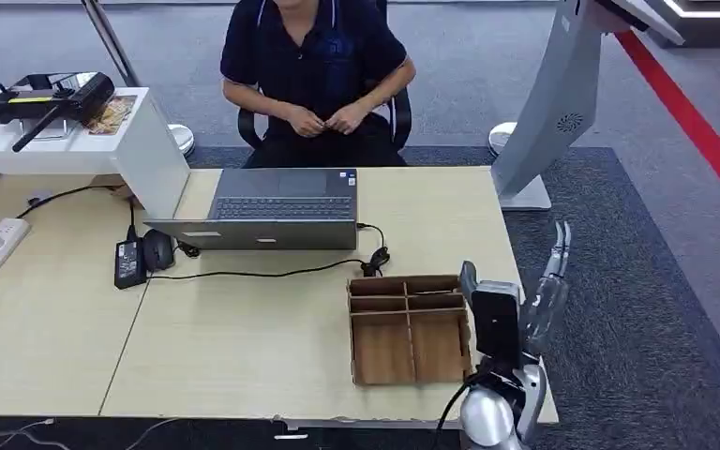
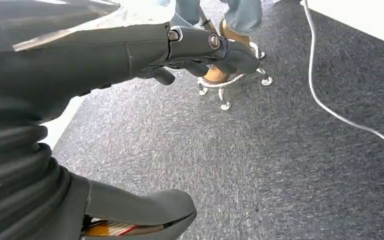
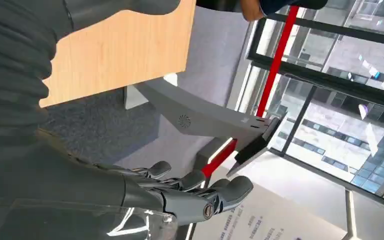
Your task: Pass the card to the sensor for recognition and then transmit it.
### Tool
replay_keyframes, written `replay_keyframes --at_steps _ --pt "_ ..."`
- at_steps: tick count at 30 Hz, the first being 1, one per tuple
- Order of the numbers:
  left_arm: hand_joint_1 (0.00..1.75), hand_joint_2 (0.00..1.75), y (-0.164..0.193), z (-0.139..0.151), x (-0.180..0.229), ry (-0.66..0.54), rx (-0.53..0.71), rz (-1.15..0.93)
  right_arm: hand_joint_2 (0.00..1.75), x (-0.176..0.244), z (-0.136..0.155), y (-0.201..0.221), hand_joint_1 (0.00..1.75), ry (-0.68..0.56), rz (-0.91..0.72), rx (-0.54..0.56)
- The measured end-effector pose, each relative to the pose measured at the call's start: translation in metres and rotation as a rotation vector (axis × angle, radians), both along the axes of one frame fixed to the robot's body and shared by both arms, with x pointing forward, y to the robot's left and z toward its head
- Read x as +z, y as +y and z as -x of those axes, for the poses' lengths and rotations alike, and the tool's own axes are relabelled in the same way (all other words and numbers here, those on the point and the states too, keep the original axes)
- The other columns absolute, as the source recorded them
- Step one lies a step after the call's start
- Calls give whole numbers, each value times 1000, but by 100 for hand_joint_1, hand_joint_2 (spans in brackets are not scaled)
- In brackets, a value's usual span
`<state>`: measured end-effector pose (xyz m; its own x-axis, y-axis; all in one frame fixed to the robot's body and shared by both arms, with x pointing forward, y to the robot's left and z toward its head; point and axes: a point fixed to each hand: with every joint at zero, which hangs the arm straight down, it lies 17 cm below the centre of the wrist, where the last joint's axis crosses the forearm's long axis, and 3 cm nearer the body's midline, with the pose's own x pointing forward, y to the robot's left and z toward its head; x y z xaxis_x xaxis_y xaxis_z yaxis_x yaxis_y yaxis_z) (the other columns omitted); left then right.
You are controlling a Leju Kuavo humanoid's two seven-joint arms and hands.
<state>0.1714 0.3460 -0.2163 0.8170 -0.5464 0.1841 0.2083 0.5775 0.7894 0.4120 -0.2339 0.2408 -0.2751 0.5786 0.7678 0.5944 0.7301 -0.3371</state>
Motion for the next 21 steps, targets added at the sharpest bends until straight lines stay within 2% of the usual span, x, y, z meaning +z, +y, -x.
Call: replay_keyframes --at_steps 21 --pt "0 175 2 3 -1 -1 26 8 175 -20 -7 12 0 97 35 47"
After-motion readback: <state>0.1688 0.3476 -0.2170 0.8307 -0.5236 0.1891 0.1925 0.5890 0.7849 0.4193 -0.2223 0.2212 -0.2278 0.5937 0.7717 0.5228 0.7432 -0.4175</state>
